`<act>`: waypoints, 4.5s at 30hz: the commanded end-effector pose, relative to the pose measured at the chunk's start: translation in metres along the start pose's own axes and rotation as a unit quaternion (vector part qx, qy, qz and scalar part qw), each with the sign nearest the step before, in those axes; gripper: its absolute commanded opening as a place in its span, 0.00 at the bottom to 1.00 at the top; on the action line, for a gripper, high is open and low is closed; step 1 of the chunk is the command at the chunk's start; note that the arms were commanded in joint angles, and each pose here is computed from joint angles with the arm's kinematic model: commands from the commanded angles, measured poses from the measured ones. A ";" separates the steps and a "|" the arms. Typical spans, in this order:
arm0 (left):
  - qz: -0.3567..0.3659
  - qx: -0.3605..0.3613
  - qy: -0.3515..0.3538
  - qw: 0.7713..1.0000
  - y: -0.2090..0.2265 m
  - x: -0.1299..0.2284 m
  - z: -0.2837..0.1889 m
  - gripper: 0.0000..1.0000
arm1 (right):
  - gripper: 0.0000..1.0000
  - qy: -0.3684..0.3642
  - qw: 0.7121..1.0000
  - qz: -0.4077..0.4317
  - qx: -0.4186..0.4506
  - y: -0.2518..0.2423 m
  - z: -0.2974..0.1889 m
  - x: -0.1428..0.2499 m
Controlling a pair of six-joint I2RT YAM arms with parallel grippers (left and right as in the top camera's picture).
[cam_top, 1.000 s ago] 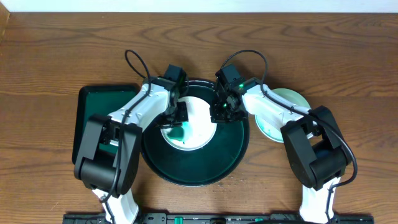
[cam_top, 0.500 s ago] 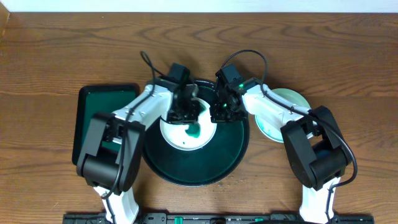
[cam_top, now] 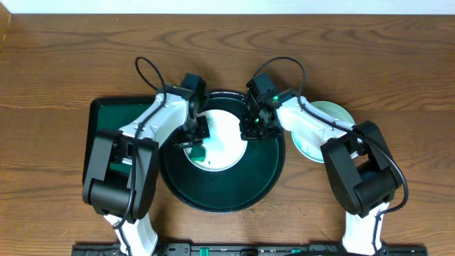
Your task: Clean dirty plates on tray and stack at the side
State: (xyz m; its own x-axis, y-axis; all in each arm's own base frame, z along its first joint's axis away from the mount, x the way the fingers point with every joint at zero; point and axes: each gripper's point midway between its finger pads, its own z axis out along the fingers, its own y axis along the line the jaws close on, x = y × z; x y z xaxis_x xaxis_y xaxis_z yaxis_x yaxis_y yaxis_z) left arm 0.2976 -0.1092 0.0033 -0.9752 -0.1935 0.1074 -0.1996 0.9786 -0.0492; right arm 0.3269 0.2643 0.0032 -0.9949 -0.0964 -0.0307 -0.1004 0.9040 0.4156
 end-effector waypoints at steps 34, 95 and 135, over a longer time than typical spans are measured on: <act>0.023 -0.111 -0.095 0.989 0.030 -0.037 -0.067 0.07 | 0.01 0.002 1.000 0.016 0.011 -0.009 0.003 -0.002; -0.135 -0.077 -0.178 0.972 0.148 -0.048 -0.162 0.07 | 0.29 0.008 1.000 0.019 -0.012 0.006 0.006 0.001; -0.135 -0.077 -0.180 0.971 0.148 -0.049 -0.163 0.07 | 0.01 -0.418 0.757 -0.219 0.453 0.062 -0.222 -0.001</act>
State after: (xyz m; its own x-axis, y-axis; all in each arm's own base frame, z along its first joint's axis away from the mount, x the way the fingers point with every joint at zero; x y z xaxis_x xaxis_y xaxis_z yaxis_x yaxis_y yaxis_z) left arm 0.3336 0.0540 0.1561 -0.8592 -0.4359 -0.2678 -0.4677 0.8815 0.0658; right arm 0.3237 0.2465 0.1855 -0.6025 -0.4597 -0.6525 -0.2121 0.8803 -0.4243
